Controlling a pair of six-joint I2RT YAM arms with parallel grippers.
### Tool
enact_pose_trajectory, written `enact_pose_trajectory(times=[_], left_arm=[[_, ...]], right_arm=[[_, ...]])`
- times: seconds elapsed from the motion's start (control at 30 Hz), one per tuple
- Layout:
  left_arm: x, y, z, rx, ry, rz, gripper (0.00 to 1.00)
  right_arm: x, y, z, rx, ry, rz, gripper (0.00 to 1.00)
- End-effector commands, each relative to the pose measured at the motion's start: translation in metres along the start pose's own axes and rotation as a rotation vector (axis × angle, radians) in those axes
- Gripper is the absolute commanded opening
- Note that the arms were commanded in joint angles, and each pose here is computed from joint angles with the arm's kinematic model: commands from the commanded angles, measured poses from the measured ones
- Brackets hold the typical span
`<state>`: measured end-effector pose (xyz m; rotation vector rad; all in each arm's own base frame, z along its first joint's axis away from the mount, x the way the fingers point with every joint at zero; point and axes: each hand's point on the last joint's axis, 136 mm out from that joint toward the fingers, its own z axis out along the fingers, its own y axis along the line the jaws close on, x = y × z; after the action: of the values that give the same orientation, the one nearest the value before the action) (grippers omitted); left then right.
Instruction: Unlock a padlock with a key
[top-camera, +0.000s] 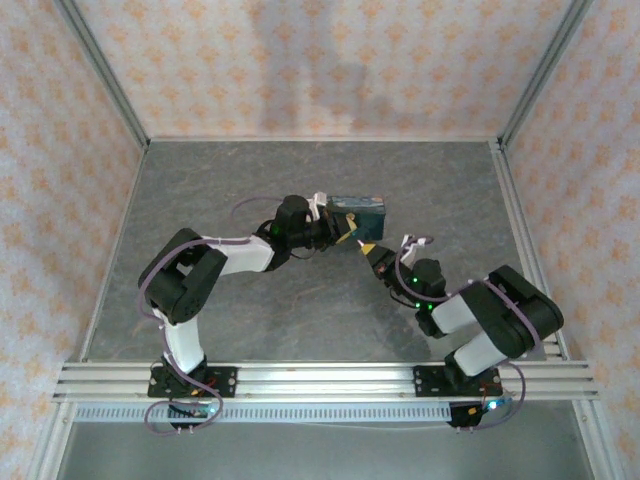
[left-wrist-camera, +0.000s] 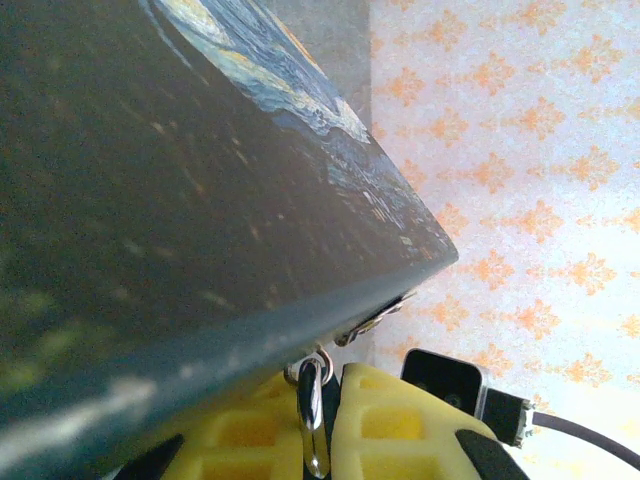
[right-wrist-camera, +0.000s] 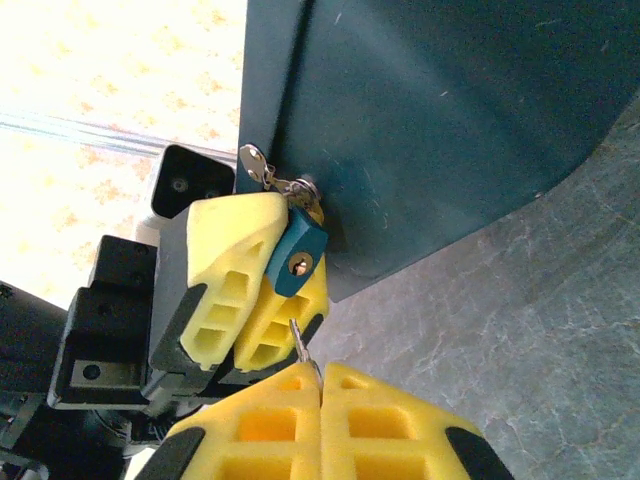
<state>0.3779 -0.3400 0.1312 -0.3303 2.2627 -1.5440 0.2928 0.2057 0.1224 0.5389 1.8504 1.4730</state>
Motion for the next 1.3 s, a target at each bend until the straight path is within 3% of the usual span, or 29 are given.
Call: enact_pose_trajectory(times=[0.0, 1.27], left_arm=[[-0.009, -0.022, -0.004, 0.098, -0.023, 0.041, 0.00], [-0.010, -0.025, -0.004, 0.142, -0.028, 0.030, 0.00]], right_arm=[[-0.010, 0.021, 0.005, -0.073, -0.034, -0.002, 0.00], [-0.018, 0.019, 0.017, -0.067, -0.045, 0.094, 0.00]])
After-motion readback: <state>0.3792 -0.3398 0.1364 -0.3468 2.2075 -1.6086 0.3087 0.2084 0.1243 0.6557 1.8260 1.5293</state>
